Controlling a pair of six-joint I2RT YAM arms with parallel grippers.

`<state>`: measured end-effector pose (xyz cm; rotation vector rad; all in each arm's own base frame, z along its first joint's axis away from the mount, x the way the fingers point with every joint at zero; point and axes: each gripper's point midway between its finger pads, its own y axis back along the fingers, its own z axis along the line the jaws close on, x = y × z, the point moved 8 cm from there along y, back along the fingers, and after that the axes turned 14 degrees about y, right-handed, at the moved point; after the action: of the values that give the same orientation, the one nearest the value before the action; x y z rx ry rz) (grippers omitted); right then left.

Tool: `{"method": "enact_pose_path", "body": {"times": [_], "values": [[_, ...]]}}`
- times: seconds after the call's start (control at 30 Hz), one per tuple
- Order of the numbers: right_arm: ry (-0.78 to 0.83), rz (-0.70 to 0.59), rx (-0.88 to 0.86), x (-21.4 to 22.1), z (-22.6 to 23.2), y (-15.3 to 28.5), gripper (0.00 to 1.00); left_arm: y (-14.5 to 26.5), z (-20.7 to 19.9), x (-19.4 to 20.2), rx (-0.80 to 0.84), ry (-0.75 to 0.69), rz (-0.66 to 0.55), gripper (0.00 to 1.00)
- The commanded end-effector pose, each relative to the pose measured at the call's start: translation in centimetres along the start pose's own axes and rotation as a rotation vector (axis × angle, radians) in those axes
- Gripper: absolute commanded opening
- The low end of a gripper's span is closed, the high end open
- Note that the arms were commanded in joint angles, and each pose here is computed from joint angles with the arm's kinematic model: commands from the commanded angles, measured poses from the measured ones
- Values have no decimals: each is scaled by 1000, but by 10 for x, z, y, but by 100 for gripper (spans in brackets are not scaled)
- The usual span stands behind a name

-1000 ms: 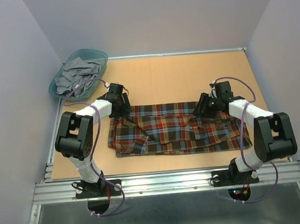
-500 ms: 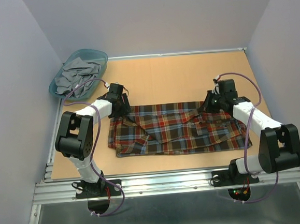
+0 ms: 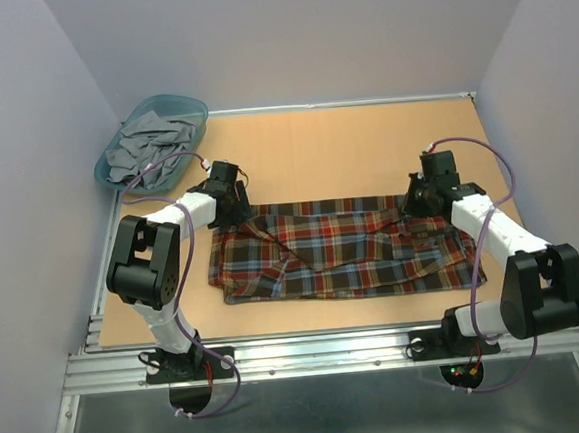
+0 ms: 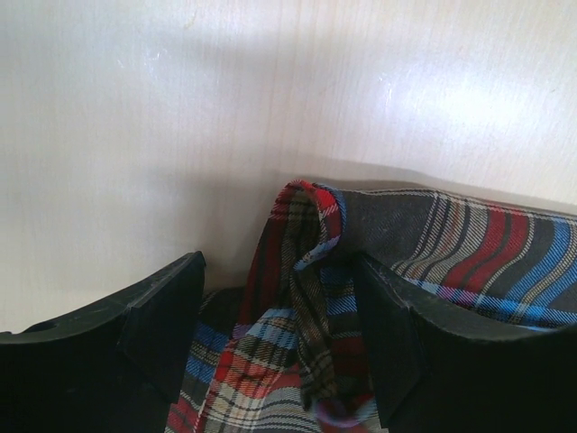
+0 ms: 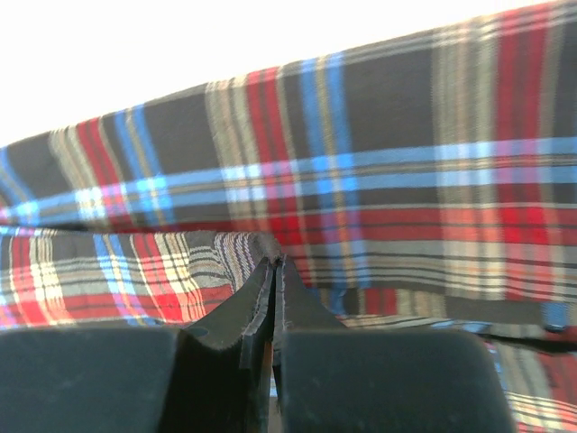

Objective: Fold and stack the long sleeve shirts
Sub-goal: Fold the shirt

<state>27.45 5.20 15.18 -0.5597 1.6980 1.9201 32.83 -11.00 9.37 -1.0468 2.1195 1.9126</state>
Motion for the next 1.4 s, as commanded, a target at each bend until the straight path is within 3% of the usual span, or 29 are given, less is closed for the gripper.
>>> {"method": "enact_pose_path", "body": {"times": [0.0, 0.37, 0.6, 0.7, 1.0, 1.37], "values": [[16, -93, 122, -32, -8, 11, 1, 11, -3, -15, 7, -11, -56, 77], [63, -64, 133, -41, -8, 0, 3, 26, -9, -25, 62, 8, -107, 80], [68, -53, 78, -42, -3, -2, 4, 98, -18, -58, 191, 141, -296, 81], [69, -60, 63, -44, -1, 0, 4, 116, -16, -58, 218, 185, -306, 81], [52, -89, 22, -51, 4, 8, 5, 88, -11, 26, 304, 152, 48, 71], [41, -77, 5, -51, 7, 5, 6, 68, -22, 47, 341, 121, 133, 66]]}}
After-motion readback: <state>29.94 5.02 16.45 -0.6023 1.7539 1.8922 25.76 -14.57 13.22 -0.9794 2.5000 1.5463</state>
